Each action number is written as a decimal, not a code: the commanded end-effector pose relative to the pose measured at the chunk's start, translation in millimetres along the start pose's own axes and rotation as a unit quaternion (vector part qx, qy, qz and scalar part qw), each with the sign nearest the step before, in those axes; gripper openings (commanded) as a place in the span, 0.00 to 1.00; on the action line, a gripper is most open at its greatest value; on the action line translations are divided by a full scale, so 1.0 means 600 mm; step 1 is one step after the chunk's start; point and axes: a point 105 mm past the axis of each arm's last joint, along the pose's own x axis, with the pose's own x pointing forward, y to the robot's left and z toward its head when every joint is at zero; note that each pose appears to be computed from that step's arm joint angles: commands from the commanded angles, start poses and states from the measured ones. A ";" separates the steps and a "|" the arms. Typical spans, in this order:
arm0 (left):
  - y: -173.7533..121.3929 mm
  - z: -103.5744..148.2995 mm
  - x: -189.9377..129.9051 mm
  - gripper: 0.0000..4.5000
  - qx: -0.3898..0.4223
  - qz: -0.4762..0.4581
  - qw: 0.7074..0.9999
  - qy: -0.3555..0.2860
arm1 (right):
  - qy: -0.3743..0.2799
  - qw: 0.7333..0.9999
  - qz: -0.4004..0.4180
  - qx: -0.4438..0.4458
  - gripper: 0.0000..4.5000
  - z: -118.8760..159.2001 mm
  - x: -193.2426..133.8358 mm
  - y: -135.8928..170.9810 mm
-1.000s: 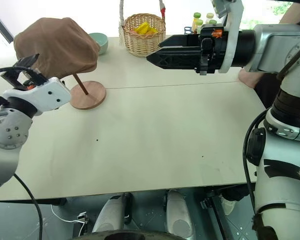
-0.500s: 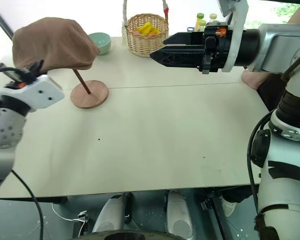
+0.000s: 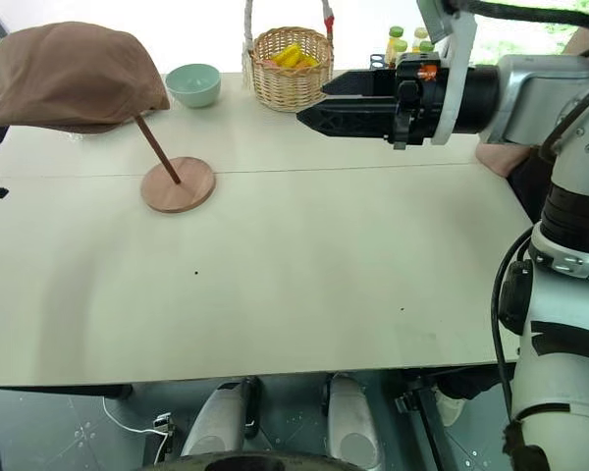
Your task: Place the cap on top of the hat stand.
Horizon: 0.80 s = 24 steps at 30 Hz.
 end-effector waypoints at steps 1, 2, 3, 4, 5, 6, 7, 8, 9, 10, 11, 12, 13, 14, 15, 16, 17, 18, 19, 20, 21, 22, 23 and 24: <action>0.001 -0.004 0.017 0.01 0.014 -0.004 1.000 -0.021 | -0.015 0.999 0.001 -0.031 1.00 0.024 -0.006 0.011; -0.004 -0.003 0.023 0.01 0.014 -0.007 0.999 -0.029 | -0.014 0.999 0.001 -0.032 1.00 0.024 -0.007 0.011; -0.011 -0.001 0.028 0.01 0.011 -0.011 0.999 -0.037 | -0.014 0.999 0.001 -0.032 1.00 0.024 -0.007 0.011; -0.017 0.002 0.031 0.01 0.011 -0.017 0.999 -0.045 | -0.013 0.999 0.000 -0.033 1.00 0.024 -0.008 0.011; -0.023 0.005 0.035 0.01 0.010 -0.021 0.998 -0.053 | -0.012 0.999 -0.001 -0.034 1.00 0.024 -0.009 0.011; -0.028 0.007 0.038 0.01 0.009 -0.023 0.998 -0.059 | -0.011 0.999 -0.003 -0.035 1.00 0.024 -0.009 0.010; -0.032 0.010 0.040 0.01 0.008 -0.026 0.997 -0.066 | -0.011 0.999 -0.005 -0.035 1.00 0.024 -0.010 0.010; -0.037 0.012 0.041 0.01 0.008 -0.030 0.997 -0.071 | -0.010 0.999 -0.006 -0.035 1.00 0.024 -0.010 0.010; -0.042 0.014 0.040 0.01 0.006 -0.034 0.997 -0.075 | -0.010 0.999 -0.006 -0.036 1.00 0.023 -0.010 0.010; -0.046 0.014 0.040 0.01 0.005 -0.037 0.996 -0.078 | -0.010 0.999 -0.006 -0.036 1.00 0.023 -0.010 0.011; -0.048 0.014 0.038 0.09 0.001 -0.038 0.996 -0.078 | -0.010 0.999 -0.006 -0.036 1.00 0.023 -0.011 0.011; -0.049 0.013 0.037 0.19 -0.001 -0.038 0.996 -0.077 | -0.011 0.999 -0.006 -0.036 1.00 0.023 -0.010 0.011; -0.048 0.013 0.035 0.27 -0.002 -0.038 0.996 -0.077 | -0.012 0.999 -0.006 -0.036 1.00 0.023 -0.010 0.011; -0.047 0.013 0.033 0.37 -0.002 -0.038 0.996 -0.075 | -0.013 0.999 -0.005 -0.035 1.00 0.022 -0.010 0.012; -0.046 0.013 0.031 0.48 -0.002 -0.039 0.996 -0.074 | -0.013 0.999 -0.005 -0.035 1.00 0.021 -0.010 0.013; -0.045 0.012 0.027 0.60 -0.002 -0.040 0.997 -0.071 | -0.013 0.999 -0.005 -0.035 1.00 0.019 -0.010 0.013; -0.043 0.011 0.024 0.71 -0.003 -0.042 0.997 -0.066 | -0.013 0.999 -0.006 -0.034 1.00 0.017 -0.010 0.012; -0.042 0.010 0.020 0.83 -0.007 -0.046 0.997 -0.059 | -0.013 0.999 -0.007 -0.033 1.00 0.015 -0.010 0.010; -0.041 0.009 0.016 0.96 -0.013 -0.052 0.997 -0.051 | -0.014 0.999 -0.009 -0.031 1.00 0.014 -0.010 0.008; -0.042 0.011 0.009 0.99 -0.017 -0.061 0.997 -0.045 | -0.015 0.999 -0.011 -0.029 1.00 0.012 -0.010 0.006; -0.043 0.014 0.003 0.99 -0.023 -0.073 0.996 -0.040 | -0.016 0.999 -0.014 -0.027 1.00 0.011 -0.011 0.003; -0.046 0.017 -0.004 0.99 -0.029 -0.087 0.995 -0.034 | -0.017 0.999 -0.015 -0.026 1.00 0.010 -0.011 0.001; -0.048 0.019 -0.014 0.99 -0.041 -0.104 0.994 -0.021 | -0.017 0.999 -0.018 -0.026 1.00 0.008 -0.013 -0.001; -0.047 0.024 -0.026 0.99 -0.060 -0.119 0.991 -0.006 | -0.015 0.999 -0.024 -0.023 1.00 0.004 -0.016 -0.006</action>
